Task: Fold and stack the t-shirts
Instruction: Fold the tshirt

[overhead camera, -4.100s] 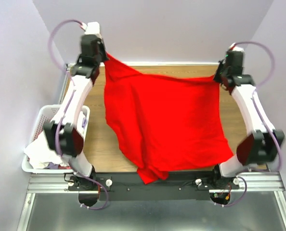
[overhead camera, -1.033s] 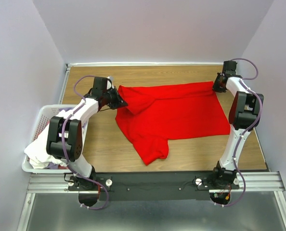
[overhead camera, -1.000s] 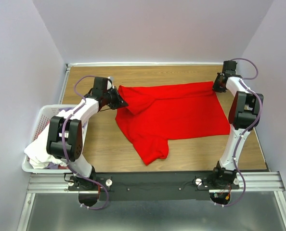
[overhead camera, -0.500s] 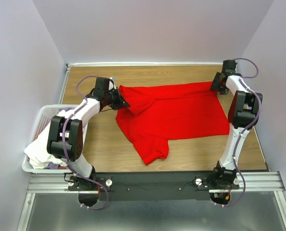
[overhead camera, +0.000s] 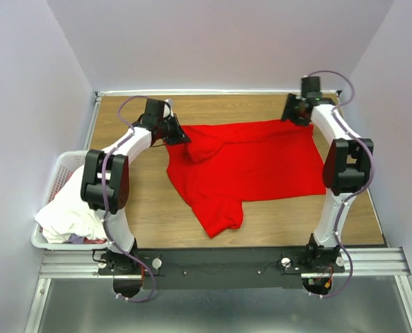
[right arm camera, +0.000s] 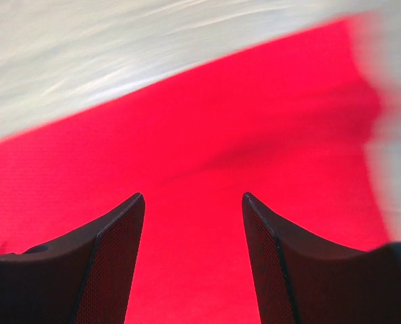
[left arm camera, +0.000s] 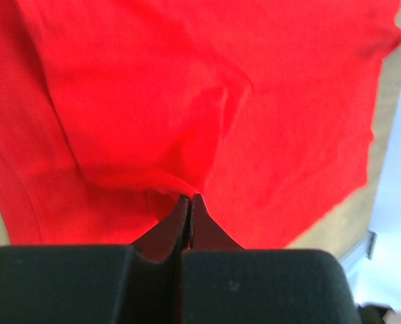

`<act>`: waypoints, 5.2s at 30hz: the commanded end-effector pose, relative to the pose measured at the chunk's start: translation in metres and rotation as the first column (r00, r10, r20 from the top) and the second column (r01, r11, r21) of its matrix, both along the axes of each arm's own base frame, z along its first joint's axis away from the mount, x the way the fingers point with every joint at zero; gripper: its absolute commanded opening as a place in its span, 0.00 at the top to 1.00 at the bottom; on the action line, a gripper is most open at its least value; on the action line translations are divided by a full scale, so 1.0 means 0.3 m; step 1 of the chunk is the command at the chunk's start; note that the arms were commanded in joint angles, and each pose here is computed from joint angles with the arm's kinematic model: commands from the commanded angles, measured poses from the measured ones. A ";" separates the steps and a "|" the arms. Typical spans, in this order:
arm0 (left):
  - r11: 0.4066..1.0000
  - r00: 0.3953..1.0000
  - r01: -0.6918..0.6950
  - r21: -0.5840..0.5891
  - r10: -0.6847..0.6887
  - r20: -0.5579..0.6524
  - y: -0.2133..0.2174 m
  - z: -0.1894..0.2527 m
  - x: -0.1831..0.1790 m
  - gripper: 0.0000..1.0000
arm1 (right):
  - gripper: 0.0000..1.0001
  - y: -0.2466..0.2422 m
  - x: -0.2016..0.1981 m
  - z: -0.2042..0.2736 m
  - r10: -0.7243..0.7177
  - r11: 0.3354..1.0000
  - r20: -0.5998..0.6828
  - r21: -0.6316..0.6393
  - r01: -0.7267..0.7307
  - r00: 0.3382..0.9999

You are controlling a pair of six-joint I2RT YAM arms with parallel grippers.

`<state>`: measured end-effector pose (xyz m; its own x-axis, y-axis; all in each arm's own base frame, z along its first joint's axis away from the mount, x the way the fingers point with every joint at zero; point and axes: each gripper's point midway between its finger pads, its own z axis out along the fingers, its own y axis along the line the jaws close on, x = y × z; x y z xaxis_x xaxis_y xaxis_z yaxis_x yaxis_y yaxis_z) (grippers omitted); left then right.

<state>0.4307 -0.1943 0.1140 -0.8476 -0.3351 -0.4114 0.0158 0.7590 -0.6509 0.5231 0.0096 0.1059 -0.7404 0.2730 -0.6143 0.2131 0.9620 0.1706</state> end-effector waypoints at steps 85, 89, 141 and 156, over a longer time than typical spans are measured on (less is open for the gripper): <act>0.982 0.996 -0.075 0.176 0.066 0.062 0.093 0.032 -0.025 1.00 | 0.99 1.021 -0.408 -0.047 0.832 0.529 -0.009 -0.291 -0.797 0.555; 0.981 0.999 -0.041 0.188 0.034 0.039 0.068 0.014 -0.105 1.00 | 0.99 0.992 -0.426 -0.049 0.835 0.518 -0.029 -0.293 -0.804 0.549; 0.961 0.973 -0.210 0.177 0.189 0.131 0.192 -0.056 0.049 0.35 | 0.98 0.871 -0.509 -0.284 0.808 0.460 -0.265 -0.275 -0.844 0.526; 0.921 0.962 -0.272 0.279 0.251 0.110 0.237 -0.219 0.333 0.52 | 0.98 0.875 -0.516 -0.254 0.807 0.480 -0.241 -0.267 -0.836 0.540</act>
